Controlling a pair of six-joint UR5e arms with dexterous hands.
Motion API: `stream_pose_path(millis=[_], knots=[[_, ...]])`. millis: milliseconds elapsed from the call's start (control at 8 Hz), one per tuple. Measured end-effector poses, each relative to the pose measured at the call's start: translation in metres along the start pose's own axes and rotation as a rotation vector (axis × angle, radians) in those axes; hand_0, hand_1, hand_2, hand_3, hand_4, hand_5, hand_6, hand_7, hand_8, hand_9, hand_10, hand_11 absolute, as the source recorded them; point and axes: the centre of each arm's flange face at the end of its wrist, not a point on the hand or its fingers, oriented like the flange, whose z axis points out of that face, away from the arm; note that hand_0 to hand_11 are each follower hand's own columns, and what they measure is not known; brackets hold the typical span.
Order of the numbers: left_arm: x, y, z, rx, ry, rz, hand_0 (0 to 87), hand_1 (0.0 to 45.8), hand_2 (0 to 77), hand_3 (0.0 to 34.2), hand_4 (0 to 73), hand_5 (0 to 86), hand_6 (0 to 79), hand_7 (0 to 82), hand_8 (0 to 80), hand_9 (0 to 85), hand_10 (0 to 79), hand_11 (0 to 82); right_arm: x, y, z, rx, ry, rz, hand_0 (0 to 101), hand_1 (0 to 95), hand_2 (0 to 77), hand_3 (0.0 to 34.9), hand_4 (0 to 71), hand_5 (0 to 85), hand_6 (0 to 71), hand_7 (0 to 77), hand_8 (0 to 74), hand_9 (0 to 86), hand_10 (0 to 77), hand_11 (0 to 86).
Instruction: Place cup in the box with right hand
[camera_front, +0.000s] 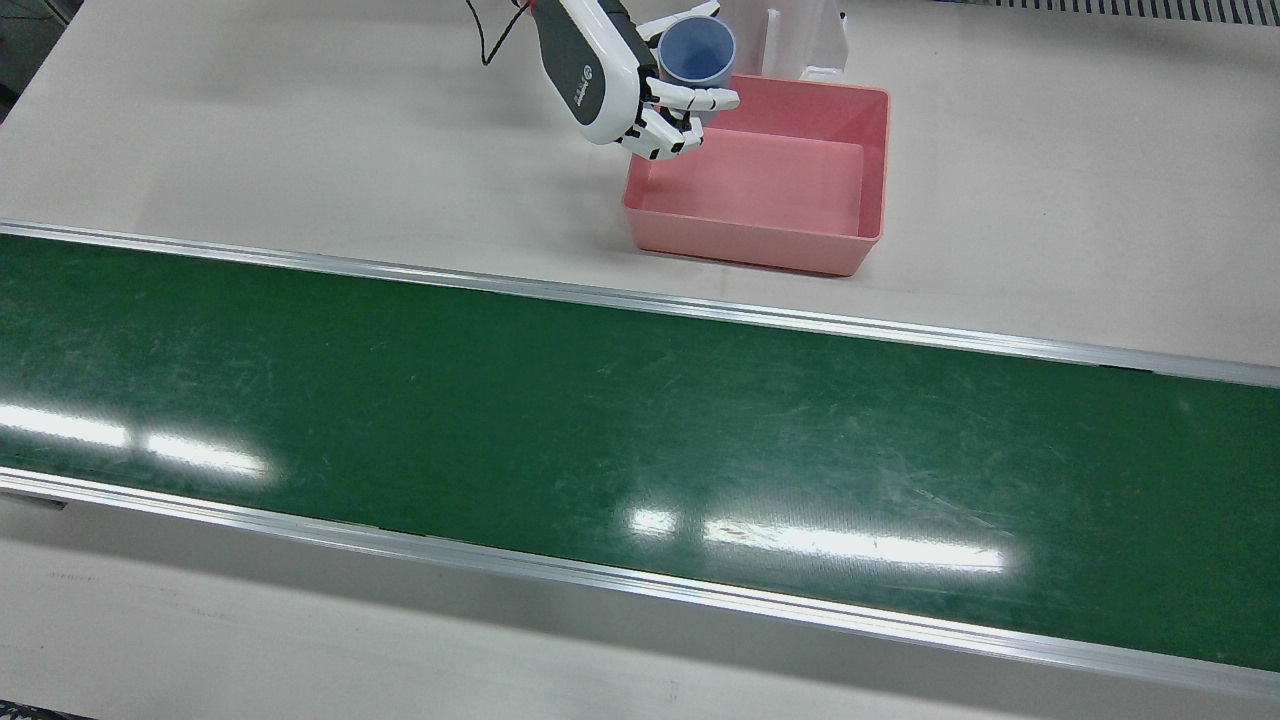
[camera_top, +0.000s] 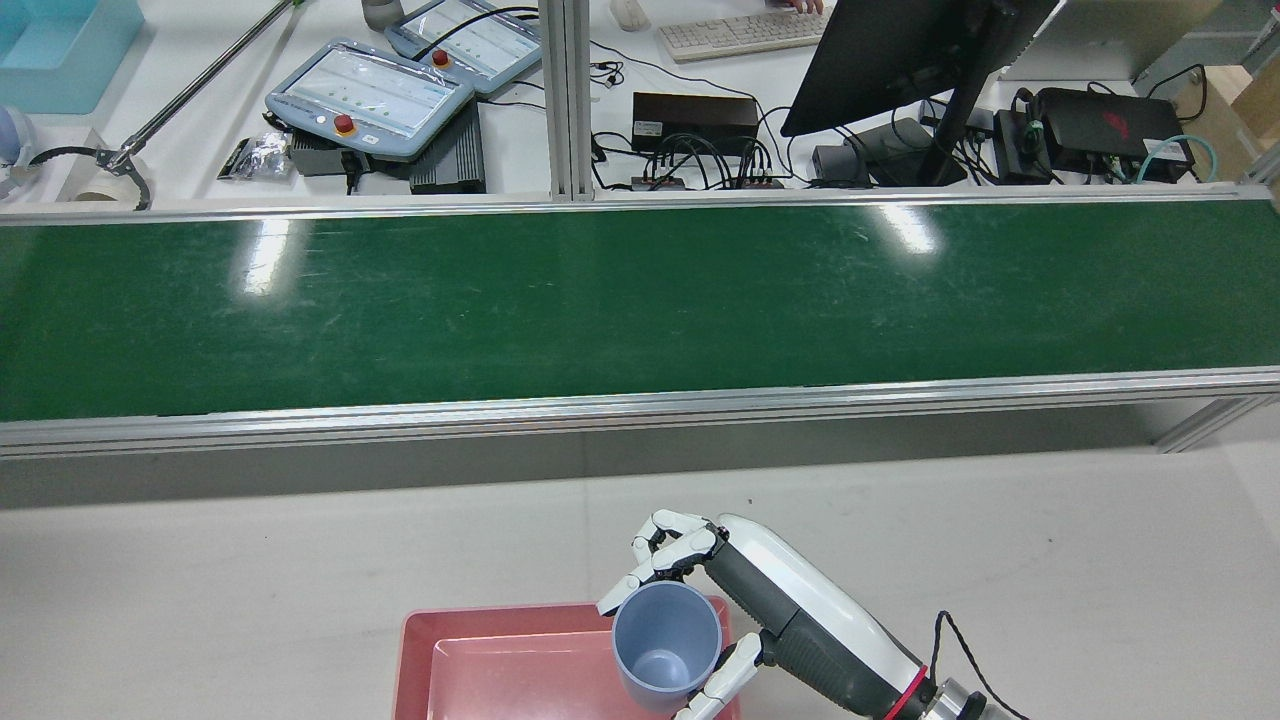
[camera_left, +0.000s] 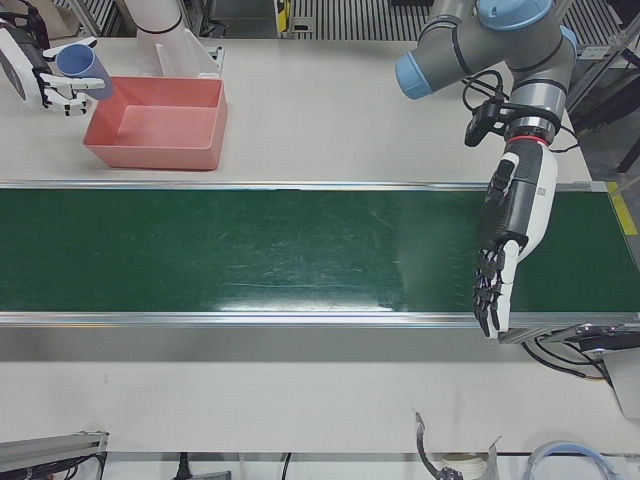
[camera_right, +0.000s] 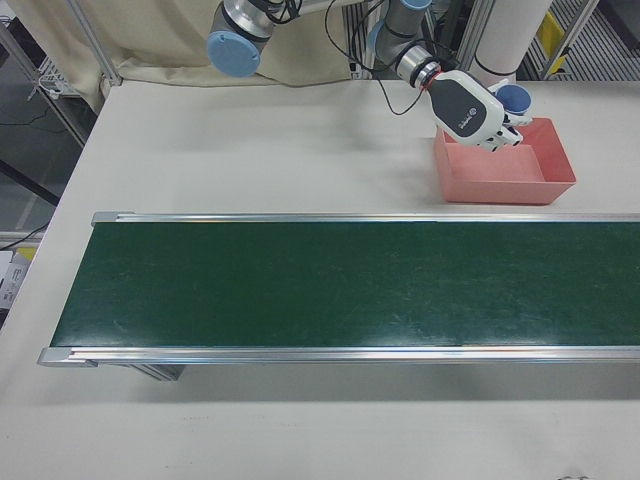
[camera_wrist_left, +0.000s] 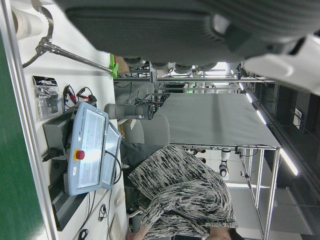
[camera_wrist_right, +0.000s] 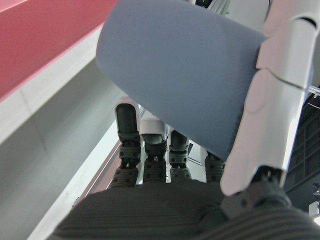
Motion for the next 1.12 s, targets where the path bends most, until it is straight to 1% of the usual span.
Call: stream_pose_path(millis=[125, 250, 375, 500, 625, 750, 875, 1000, 1125], knots=[[0.0, 0.0, 0.0, 0.0, 0.0, 0.001, 0.0, 0.5, 0.5, 0.0, 1.1, 0.5, 0.0, 0.5, 0.0, 0.0, 0.0, 0.0, 0.002, 0.001, -0.001, -0.001, 0.003, 0.001, 57, 12.5, 9.3, 0.0, 36.5, 13.1, 27.3, 70.4, 52.9, 69.8, 35.5, 51.8], [0.0, 0.0, 0.0, 0.0, 0.0, 0.001, 0.0, 0.5, 0.5, 0.0, 1.1, 0.5, 0.5, 0.5, 0.0, 0.0, 0.0, 0.0, 0.003, 0.002, -0.002, -0.002, 0.008, 0.002, 57, 12.5, 9.3, 0.0, 38.2, 10.9, 25.1, 70.4, 46.4, 69.8, 27.3, 42.5], [0.0, 0.0, 0.0, 0.0, 0.001, 0.001, 0.0, 0.5, 0.5, 0.0, 1.1, 0.5, 0.5, 0.5, 0.0, 0.0, 0.0, 0.0, 0.005, 0.002, -0.003, -0.004, 0.012, 0.003, 55, 14.2, 1.6, 0.0, 35.5, 9.8, 13.6, 60.5, 37.6, 61.1, 15.8, 31.6], [0.0, 0.0, 0.0, 0.0, 0.001, 0.001, 0.0, 0.5, 0.5, 0.0, 1.1, 0.5, 0.5, 0.5, 0.0, 0.0, 0.0, 0.0, 0.006, 0.003, -0.004, -0.006, 0.016, 0.007, 52, 9.8, 12.0, 0.0, 26.7, 4.9, 6.0, 48.0, 26.7, 50.7, 3.3, 18.5], [0.001, 0.0, 0.0, 0.0, 0.001, 0.001, 0.1, 0.5, 0.5, 0.0, 1.1, 0.5, 0.0, 0.5, 0.0, 0.0, 0.0, 0.0, 0.007, 0.004, -0.004, -0.007, 0.018, 0.01, 52, 9.8, 12.0, 0.0, 10.9, 8.7, 3.3, 28.4, 7.1, 37.1, 2.2, 1.1], [0.001, 0.0, 0.0, 0.0, 0.001, 0.001, 0.0, 0.5, 0.5, 0.0, 1.1, 0.5, 0.5, 0.5, 0.0, 0.0, 0.0, 0.0, 0.007, 0.004, -0.005, -0.008, 0.018, 0.013, 48, 9.8, 1.1, 0.0, 9.8, 4.9, 3.3, 6.5, 7.6, 17.5, 2.2, 4.4], [0.001, 0.0, 0.0, 0.0, 0.001, 0.001, 0.0, 0.5, 0.5, 0.0, 1.1, 0.5, 0.0, 0.5, 0.0, 0.0, 0.0, 0.0, 0.005, 0.004, -0.005, -0.008, 0.016, 0.016, 48, 9.8, 1.1, 0.0, 9.8, 4.9, 3.3, 6.5, 7.6, 17.5, 2.2, 4.4], [0.001, 0.0, 0.0, 0.0, 0.001, 0.0, 0.0, 0.5, 0.5, 0.0, 1.1, 0.5, 0.0, 0.5, 0.0, 0.0, 0.0, 0.0, -0.002, 0.002, -0.004, -0.007, 0.005, 0.029, 45, 11.5, 8.2, 0.0, 13.1, 3.8, 3.3, 9.3, 8.7, 14.7, 1.1, 3.3], [0.0, 0.0, 0.0, 0.0, 0.001, 0.001, 0.0, 0.5, 0.5, 0.0, 1.1, 0.5, 0.0, 0.5, 0.0, 0.0, 0.0, 0.0, -0.021, -0.006, -0.004, -0.001, -0.022, 0.052, 45, 10.4, 14.2, 0.0, 13.1, 3.8, 3.3, 11.4, 8.7, 16.4, 1.1, 2.7]])
